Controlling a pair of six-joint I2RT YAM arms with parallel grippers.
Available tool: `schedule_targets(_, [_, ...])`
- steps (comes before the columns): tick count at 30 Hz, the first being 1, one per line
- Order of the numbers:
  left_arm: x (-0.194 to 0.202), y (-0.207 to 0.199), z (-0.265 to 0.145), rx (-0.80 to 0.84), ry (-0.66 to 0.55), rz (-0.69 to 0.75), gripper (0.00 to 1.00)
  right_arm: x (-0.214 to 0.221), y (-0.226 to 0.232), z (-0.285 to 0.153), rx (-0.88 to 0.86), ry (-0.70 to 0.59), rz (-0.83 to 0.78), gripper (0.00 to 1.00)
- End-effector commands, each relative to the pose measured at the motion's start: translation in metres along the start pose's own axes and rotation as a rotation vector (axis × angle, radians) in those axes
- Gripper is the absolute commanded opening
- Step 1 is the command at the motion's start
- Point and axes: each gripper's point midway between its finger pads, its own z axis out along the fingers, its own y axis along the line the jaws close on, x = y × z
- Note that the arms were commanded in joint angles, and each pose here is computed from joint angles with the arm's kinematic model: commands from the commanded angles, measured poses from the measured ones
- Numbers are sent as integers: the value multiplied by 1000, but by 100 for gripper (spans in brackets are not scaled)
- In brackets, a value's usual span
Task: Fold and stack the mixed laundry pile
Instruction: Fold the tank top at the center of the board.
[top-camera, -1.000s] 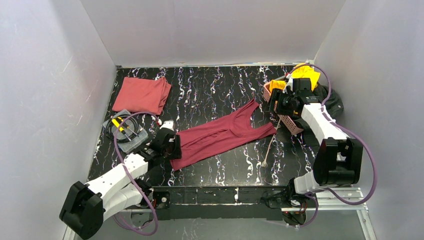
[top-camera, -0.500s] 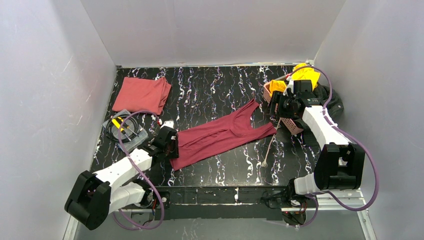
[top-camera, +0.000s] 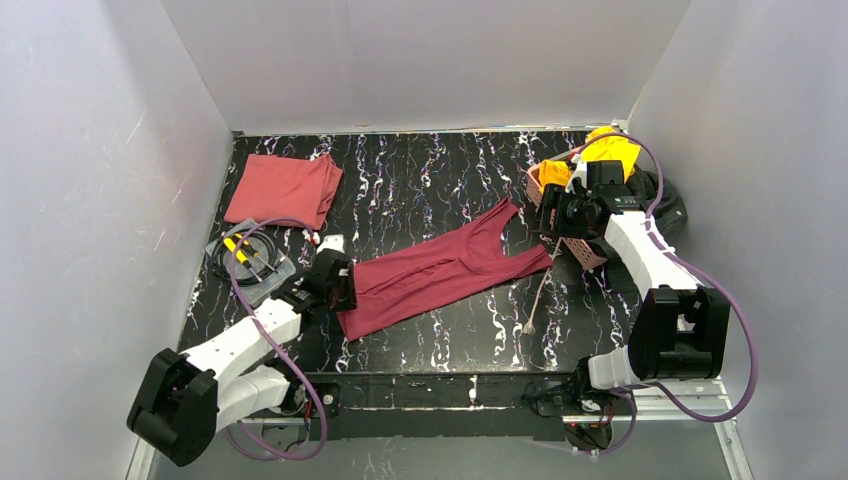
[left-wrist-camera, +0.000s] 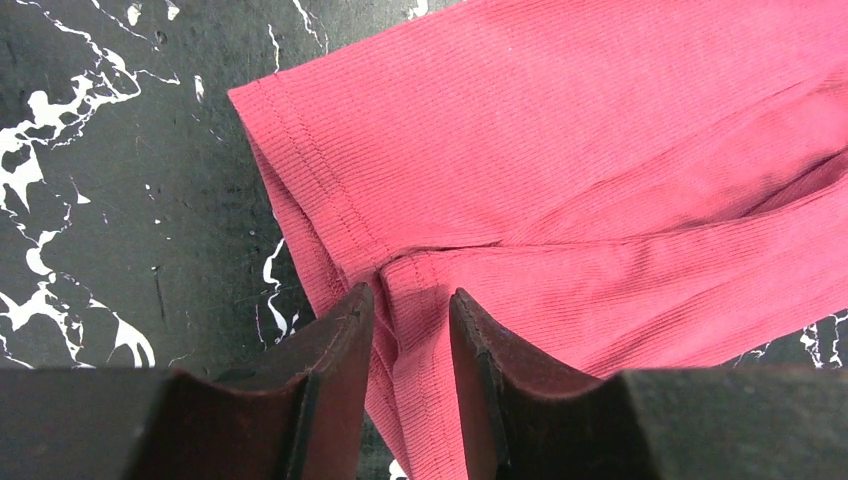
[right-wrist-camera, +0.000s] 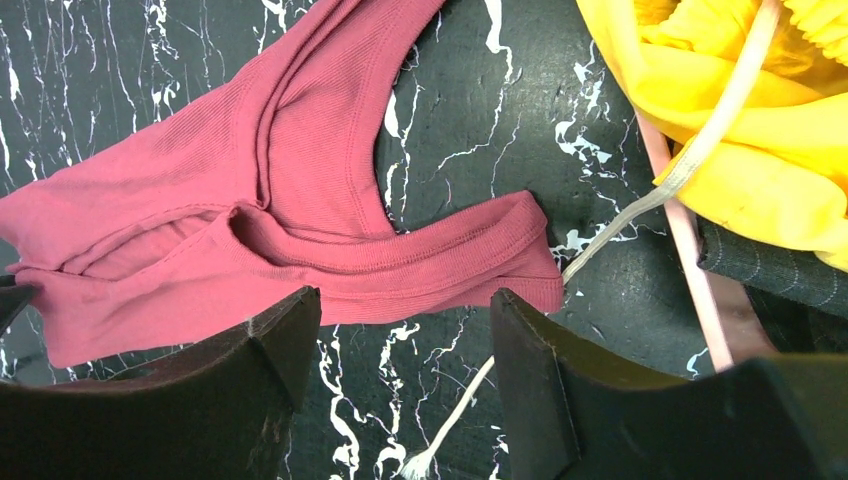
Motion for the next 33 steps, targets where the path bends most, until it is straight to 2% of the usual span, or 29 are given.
schedule_targets(1, [-13,2,-1,-21,-35,-11,31,0,4,-2,-17,-1,-19,70])
schedule_targets(4, [-12,1,2,-21,-18,-7,20,1,3,-1,-15,5,-19,70])
schedule_targets(7, [-10,2,4,-26,-8,-8,25,1,3,0,-15,7,-18,70])
schedule_targets(10, [-8,2,8,-26,9,-6,25,1,3,0,-17,9,-20,69])
schedule_targets(11, [-8,2,9,-29,14,-7,23,2,3,0,-16,10,-19,69])
schedule_targets(14, [-7,5,9,-43,18,-20,6,1,3,0,-16,8,-20,69])
schedule_targets(16, [-6,9,7,-61,11,-39,0,1,3,-1,-17,5,-21,69])
schedule_targets(24, [-3,25,-1,-95,-32,-140,0,2,5,0,-26,11,-20,69])
schedule_targets(33, [6,40,0,-175,37,-217,0,4,6,0,-36,16,-23,69])
